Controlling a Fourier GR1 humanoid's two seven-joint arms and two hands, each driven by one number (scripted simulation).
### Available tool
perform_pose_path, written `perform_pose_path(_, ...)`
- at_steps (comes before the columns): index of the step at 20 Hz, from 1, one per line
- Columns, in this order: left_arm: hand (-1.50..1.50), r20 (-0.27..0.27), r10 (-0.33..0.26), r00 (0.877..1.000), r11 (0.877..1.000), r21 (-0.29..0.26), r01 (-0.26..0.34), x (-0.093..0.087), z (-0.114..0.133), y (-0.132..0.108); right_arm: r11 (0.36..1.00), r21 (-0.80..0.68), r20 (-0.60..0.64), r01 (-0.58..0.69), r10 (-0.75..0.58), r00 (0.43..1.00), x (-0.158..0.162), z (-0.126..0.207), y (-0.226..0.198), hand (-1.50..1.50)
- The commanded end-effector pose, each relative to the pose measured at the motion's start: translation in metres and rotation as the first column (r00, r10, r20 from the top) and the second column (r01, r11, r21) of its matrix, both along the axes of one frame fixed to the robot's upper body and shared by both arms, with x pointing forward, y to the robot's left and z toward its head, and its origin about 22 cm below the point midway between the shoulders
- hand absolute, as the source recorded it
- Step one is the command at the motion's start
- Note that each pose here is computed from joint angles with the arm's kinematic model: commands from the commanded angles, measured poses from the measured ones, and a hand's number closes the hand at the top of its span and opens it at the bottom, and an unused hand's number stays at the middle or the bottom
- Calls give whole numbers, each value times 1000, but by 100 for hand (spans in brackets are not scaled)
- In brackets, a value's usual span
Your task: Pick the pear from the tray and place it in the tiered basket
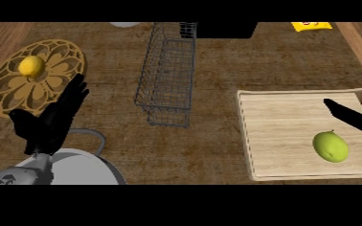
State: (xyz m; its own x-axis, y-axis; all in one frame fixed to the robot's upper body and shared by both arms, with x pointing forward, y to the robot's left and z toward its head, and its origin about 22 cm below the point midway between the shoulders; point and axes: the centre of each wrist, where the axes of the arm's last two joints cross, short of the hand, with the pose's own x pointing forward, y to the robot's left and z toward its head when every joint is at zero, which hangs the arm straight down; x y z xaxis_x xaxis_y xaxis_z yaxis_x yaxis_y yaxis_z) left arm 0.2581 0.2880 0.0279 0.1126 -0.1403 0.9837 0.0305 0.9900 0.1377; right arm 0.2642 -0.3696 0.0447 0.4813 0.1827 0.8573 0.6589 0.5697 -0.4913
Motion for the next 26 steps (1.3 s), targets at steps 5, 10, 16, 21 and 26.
perform_pose_path(5, 0, -6, -5, 1000, 1000, -11, 4, 7, 10, 1, 969, -190, -550, -161, 31, 834, 6, 52, -14, -150)
perform_pose_path(10, 0, -22, -23, 999, 1000, -12, 23, -1, 5, -9, 952, 76, -759, -296, 247, 602, 23, 88, 1, -150)
perform_pose_path(16, 0, -19, -15, 1000, 1000, -21, 14, 10, 13, -10, 941, 178, -803, -289, 309, 510, 51, 133, 33, -150)
perform_pose_path(21, 0, -29, -2, 1000, 1000, -24, 1, 21, 12, 2, 963, 153, -821, -223, 250, 514, 67, 108, 44, -150)
perform_pose_path(26, 0, -17, 1, 1000, 1000, -31, -2, 6, 3, 5, 970, 166, -864, -178, 230, 447, 52, 59, 50, -150)
